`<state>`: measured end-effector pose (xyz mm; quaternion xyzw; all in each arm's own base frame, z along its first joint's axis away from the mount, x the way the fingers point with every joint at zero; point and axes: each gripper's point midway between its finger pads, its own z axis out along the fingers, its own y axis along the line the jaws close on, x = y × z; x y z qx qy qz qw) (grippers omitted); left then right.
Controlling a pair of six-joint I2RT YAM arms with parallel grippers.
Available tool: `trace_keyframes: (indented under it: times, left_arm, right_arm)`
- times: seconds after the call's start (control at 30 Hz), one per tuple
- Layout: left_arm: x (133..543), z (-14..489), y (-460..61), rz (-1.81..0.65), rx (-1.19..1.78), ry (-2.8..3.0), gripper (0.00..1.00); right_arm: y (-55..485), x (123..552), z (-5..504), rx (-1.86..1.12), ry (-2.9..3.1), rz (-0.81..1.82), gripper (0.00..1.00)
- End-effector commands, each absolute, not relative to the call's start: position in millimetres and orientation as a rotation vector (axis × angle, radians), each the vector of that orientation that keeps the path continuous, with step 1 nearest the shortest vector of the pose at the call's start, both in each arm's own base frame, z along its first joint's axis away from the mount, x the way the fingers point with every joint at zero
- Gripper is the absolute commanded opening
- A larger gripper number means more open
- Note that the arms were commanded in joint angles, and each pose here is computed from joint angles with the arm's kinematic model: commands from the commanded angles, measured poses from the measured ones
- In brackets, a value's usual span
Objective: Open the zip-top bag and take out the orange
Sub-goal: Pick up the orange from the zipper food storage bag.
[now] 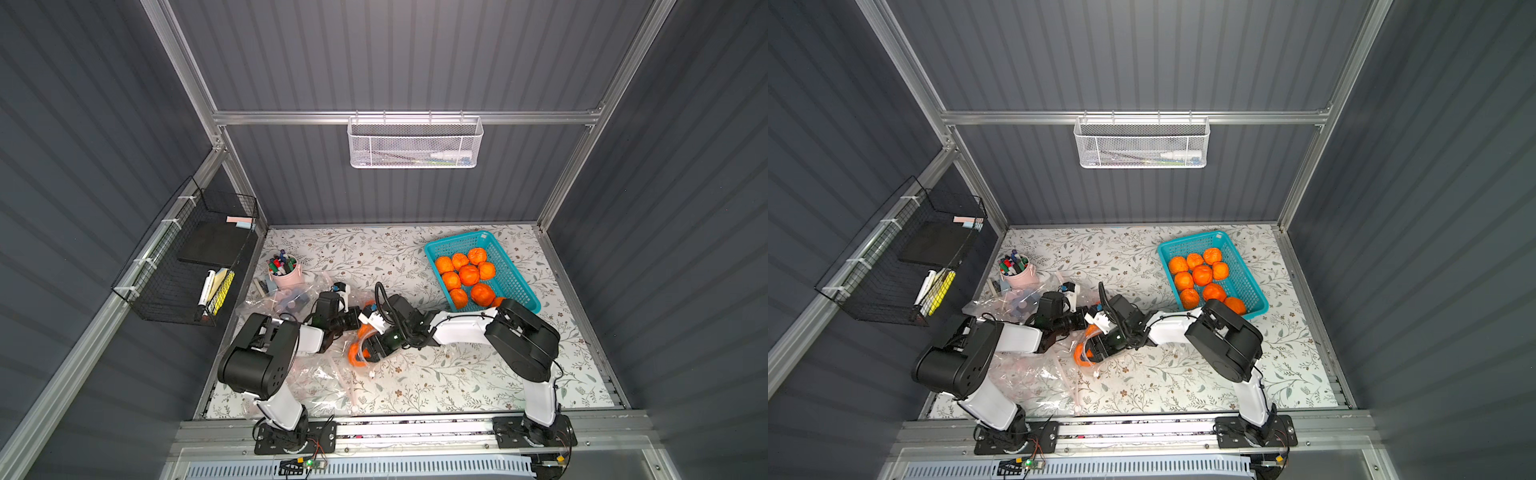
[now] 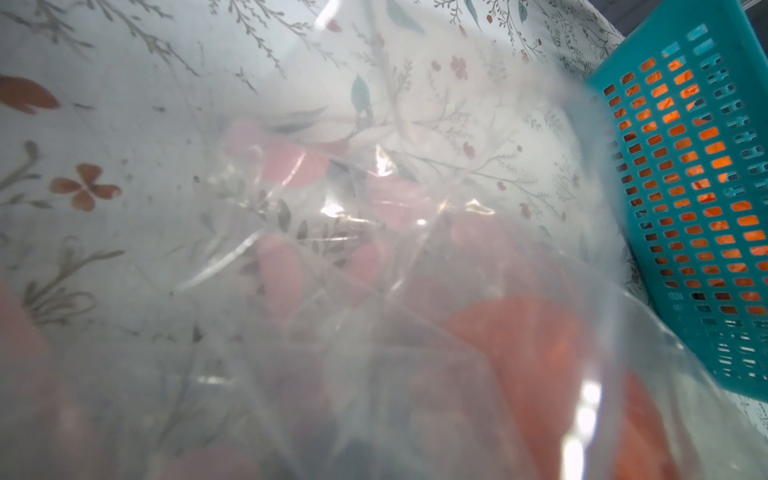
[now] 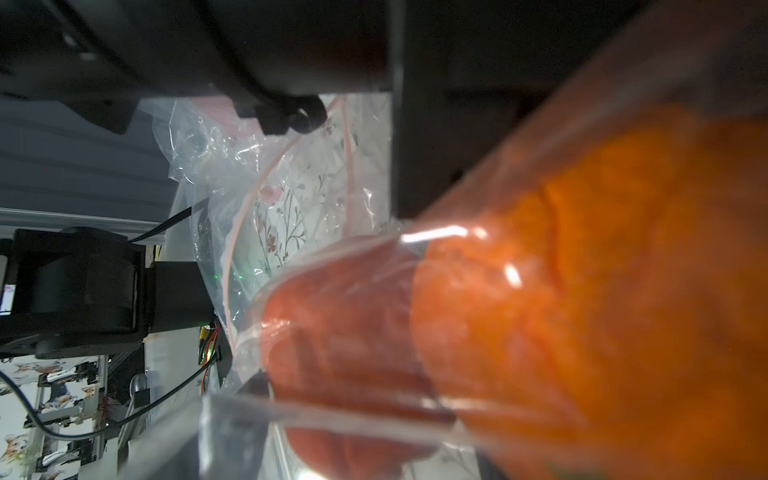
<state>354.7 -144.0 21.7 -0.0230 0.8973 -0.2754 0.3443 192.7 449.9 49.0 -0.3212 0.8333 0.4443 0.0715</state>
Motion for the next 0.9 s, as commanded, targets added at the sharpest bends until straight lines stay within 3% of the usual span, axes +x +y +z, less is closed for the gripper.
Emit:
trace_keyframes:
  times: [0.0, 0.37, 0.87]
  left_arm:
    - [310.4, -30.5, -129.7, -0.634, -0.135, 2.567, 0.0]
    - [310.4, -30.5, -129.5, -0.631, -0.131, 2.569, 0.0]
    - [307.9, -30.3, -129.9, -0.636, -0.125, 2.572, 0.0]
  right_arm:
    - [467.5, 195.5, 54.8, -0.97, 2.459, 1.395, 0.72]
    - [451.5, 190.2, 68.1, -0.987, 2.393, 1.378, 0.25]
    - [349.0, 226.7, 87.0, -0.793, 2.453, 1.114, 0.24]
